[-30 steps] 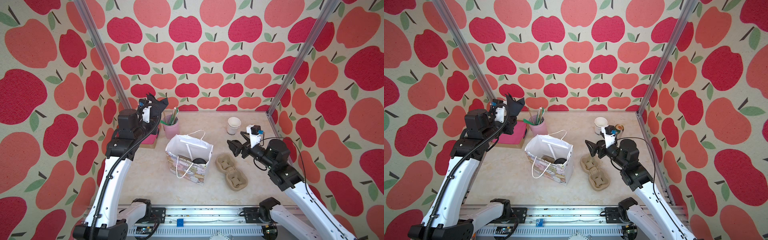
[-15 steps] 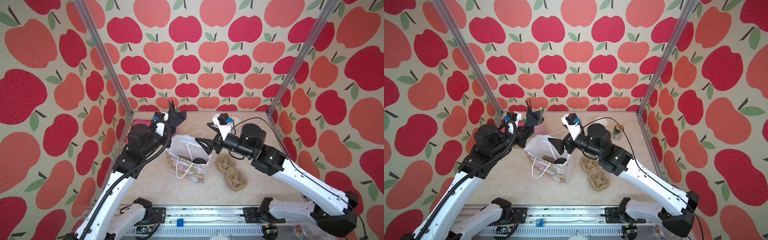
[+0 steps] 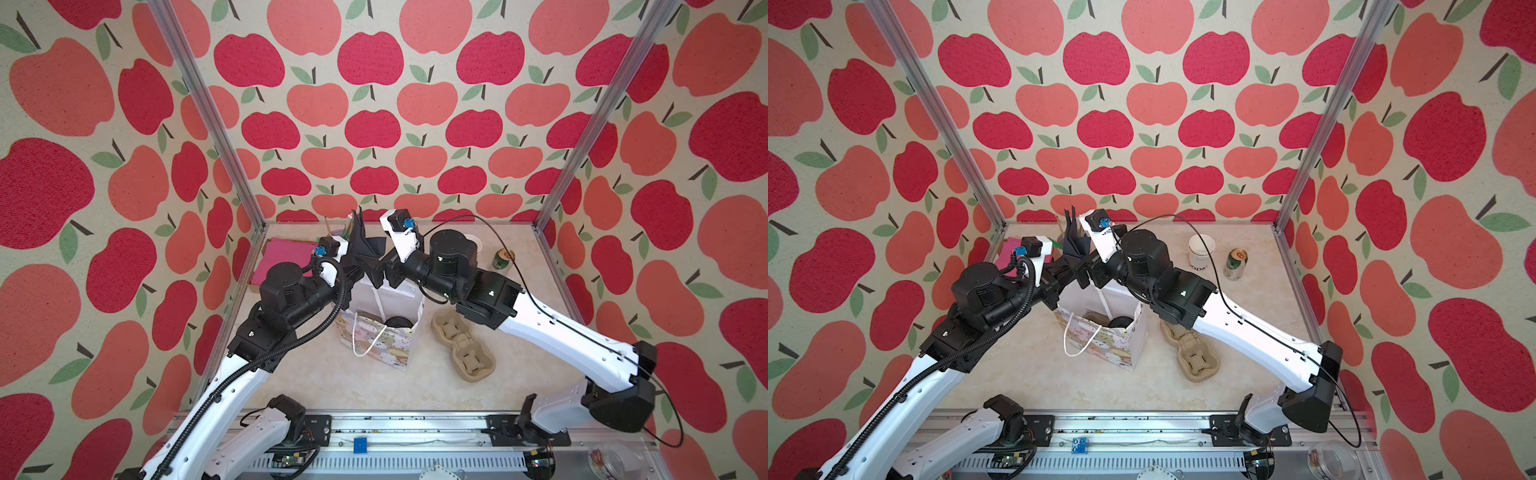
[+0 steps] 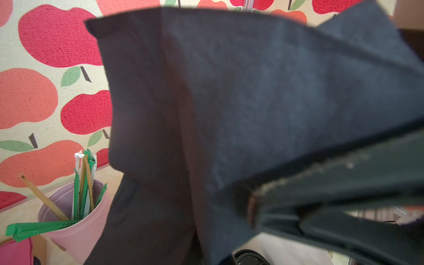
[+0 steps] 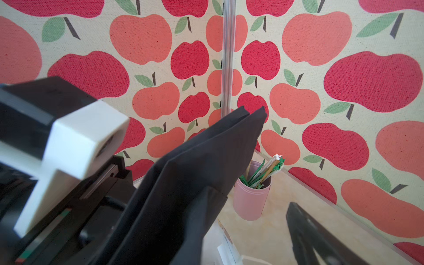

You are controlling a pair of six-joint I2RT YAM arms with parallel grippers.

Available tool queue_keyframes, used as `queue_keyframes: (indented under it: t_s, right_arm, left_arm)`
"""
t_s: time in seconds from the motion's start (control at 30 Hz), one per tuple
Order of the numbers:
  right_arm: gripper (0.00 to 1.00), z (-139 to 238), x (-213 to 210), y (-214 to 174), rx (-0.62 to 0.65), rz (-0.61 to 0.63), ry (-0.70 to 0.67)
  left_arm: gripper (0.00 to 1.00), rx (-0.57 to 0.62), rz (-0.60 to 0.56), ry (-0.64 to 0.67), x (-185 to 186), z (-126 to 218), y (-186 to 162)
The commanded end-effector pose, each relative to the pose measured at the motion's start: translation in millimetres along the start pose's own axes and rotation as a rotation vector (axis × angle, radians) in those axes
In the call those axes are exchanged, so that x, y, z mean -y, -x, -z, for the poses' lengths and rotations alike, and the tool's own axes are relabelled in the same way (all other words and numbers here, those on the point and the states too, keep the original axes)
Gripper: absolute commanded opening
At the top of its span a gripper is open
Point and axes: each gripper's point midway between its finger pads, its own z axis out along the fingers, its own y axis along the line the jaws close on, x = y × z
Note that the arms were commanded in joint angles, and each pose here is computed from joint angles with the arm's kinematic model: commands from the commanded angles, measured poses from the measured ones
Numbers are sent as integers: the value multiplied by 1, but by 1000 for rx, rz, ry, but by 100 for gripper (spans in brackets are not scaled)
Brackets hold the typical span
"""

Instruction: Pack the takeout coffee

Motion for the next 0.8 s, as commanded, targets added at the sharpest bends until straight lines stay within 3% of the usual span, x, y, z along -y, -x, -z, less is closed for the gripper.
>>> queue_keyframes:
  t_s: [0.0,0.13,0.23,0.47,0.63,0.77]
  right_arm:
    - [96,-5,5,25,59,6,-37]
    - [90,-19,4,26,38,28,-30]
    - [77,-30,7,20,-3,34,-30]
    - [29,-39,6,10,-43,37,-9]
    - [3,-34,-1,13,-37,64,48]
    - [0,-27,-3,10,-41,97,86]
  left_arm:
    - [0,28,4,-47,10,1,4]
    - [0,29,2,-85,19,2,5]
    - [0,31,-5,-98,23,5,5]
    - [0,34,-6,-68,20,11,2]
    - [10,24,7,-67,20,13,-2]
    - [33,24,17,-60,20,17,-3]
